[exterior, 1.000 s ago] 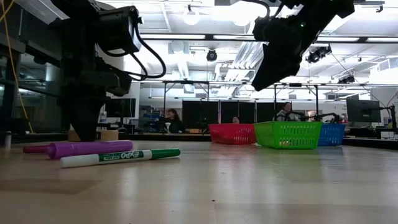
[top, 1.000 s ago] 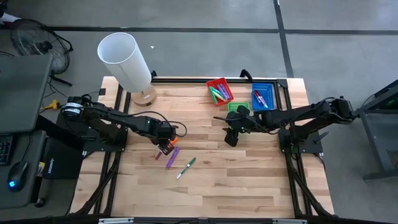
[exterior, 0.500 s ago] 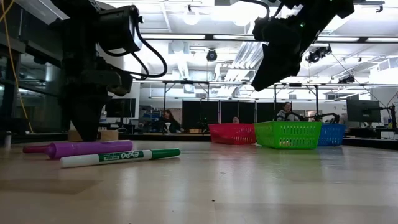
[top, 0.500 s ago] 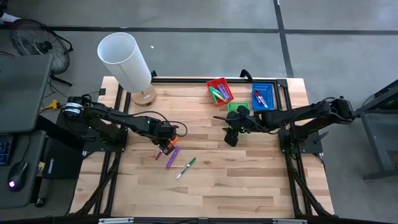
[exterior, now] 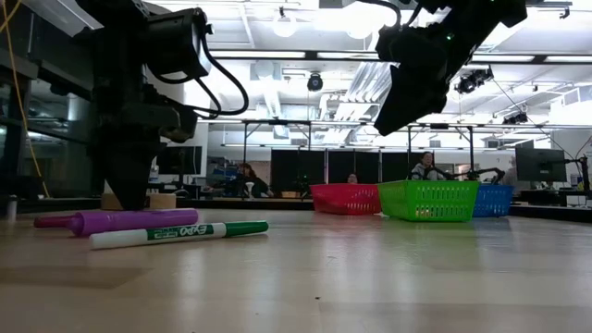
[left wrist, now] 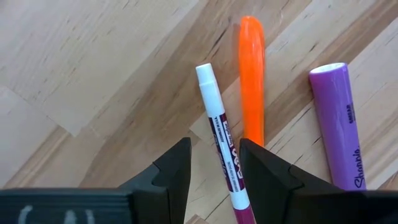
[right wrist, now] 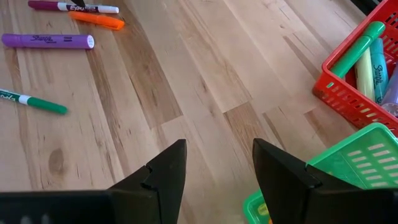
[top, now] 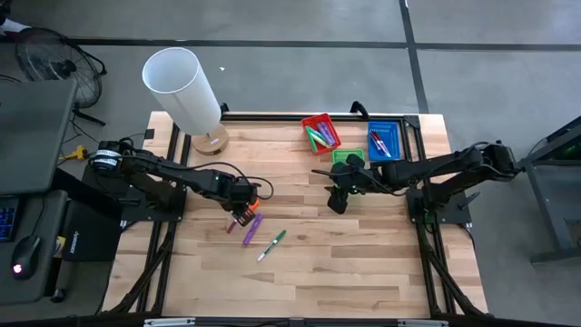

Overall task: Pick & Place Markers
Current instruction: Put the dark purple marker in the blue bin

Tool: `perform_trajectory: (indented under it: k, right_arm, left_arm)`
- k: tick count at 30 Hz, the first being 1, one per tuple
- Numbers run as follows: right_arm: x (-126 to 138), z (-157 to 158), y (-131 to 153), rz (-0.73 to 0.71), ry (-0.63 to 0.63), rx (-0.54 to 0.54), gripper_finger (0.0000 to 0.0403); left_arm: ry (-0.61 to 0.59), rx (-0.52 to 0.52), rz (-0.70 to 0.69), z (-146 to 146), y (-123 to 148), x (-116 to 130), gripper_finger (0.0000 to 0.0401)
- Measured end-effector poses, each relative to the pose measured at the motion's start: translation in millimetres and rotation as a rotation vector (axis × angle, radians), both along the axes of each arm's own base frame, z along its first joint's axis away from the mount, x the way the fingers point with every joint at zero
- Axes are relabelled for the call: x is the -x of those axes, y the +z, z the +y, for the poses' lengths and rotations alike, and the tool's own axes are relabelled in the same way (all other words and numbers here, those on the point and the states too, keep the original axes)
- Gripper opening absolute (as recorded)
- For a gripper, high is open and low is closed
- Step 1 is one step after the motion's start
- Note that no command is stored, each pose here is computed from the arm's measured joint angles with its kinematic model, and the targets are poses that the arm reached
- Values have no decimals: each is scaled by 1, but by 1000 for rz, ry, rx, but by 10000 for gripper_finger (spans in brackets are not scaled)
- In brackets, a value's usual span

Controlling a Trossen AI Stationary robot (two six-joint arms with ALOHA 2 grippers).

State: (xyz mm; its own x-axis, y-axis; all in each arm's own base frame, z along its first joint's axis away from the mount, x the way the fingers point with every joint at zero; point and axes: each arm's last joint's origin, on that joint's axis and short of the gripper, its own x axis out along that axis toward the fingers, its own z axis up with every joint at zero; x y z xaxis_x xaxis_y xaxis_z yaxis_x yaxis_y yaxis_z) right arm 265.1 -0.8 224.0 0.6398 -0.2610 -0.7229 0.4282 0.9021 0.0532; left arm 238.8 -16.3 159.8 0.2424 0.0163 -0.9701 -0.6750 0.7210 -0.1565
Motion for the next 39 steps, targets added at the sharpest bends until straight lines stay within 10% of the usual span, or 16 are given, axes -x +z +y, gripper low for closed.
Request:
perform_trajectory:
  k: [39]
  right_arm:
    - [1,13,0,0,13,31,174]
  left_arm:
    - [65,32,146,-8,-27,-4,133]
